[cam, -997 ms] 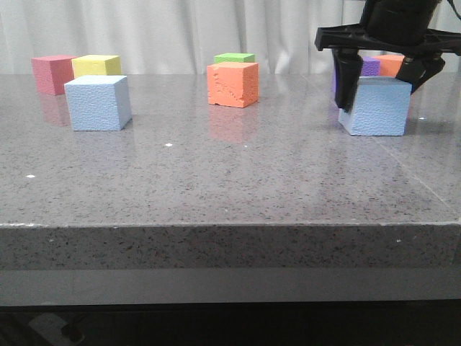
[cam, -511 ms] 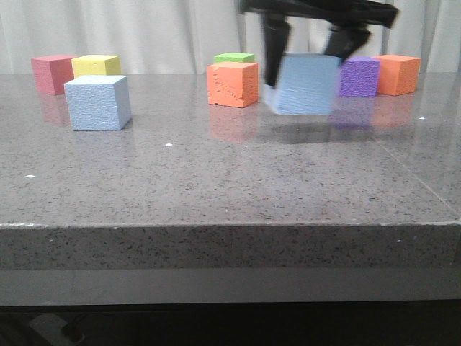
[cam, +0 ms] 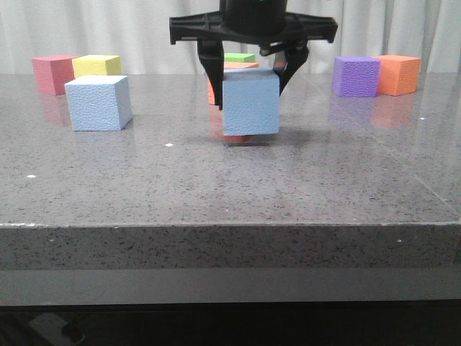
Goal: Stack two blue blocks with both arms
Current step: 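Carry the blue cube with the right gripper to the table centre and set it down, then open the right gripper and raise it away from the cube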
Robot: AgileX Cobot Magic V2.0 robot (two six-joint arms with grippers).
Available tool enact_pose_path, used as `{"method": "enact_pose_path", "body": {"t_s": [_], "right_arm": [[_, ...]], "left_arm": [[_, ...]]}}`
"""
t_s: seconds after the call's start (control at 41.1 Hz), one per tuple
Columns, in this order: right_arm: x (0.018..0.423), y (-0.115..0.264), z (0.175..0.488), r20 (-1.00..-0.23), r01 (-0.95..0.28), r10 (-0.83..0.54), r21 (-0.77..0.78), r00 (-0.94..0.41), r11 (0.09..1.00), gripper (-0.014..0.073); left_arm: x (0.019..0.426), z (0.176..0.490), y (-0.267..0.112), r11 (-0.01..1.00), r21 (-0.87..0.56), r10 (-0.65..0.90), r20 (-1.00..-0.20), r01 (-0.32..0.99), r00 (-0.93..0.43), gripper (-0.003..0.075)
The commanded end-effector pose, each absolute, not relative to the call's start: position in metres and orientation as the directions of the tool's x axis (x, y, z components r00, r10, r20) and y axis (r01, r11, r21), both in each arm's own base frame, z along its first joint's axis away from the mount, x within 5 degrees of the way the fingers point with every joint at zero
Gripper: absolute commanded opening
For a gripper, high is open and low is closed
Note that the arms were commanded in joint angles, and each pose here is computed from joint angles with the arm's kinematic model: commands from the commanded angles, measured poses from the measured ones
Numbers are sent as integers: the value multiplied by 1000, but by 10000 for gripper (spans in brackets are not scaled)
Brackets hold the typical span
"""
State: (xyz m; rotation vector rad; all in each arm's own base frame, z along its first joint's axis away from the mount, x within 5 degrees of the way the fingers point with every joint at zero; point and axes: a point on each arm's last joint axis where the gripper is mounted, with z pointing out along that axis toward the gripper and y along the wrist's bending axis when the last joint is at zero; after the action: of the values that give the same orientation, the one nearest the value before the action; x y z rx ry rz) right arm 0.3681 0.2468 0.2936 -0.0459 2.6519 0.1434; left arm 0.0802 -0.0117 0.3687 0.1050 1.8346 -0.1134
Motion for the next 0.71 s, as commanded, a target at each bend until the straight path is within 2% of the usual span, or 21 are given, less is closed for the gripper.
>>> {"method": "enact_pose_path", "body": {"t_s": [0.0, 0.146, 0.316, 0.438, 0.584, 0.681], "right_arm": [[369, 245, 326, -580, -84, 19, 150, -814, 985, 483], [371, 247, 324, -587, -91, 21, 159, -809, 983, 584], [370, 248, 331, -604, -96, 41, 194, -796, 976, 585], [362, 242, 352, -619, -99, 49, 202, -784, 974, 585], [341, 227, 387, -661, -243, -120, 98, -741, 965, 585], [321, 213, 408, -654, -337, -236, 31, -719, 941, 585]], "left_arm": [[81, 385, -11, 992, -32, -10, -985, 124, -172, 565], [81, 385, -11, 992, -32, -10, -985, 124, -172, 565], [81, 385, -11, 992, -32, -10, -985, 124, -172, 565], [81, 385, -11, 992, -32, -10, -985, 124, -172, 565], [81, 385, -11, 992, -32, -10, -985, 124, -172, 565], [81, 385, -11, 992, -32, -10, -985, 124, -172, 565]]}}
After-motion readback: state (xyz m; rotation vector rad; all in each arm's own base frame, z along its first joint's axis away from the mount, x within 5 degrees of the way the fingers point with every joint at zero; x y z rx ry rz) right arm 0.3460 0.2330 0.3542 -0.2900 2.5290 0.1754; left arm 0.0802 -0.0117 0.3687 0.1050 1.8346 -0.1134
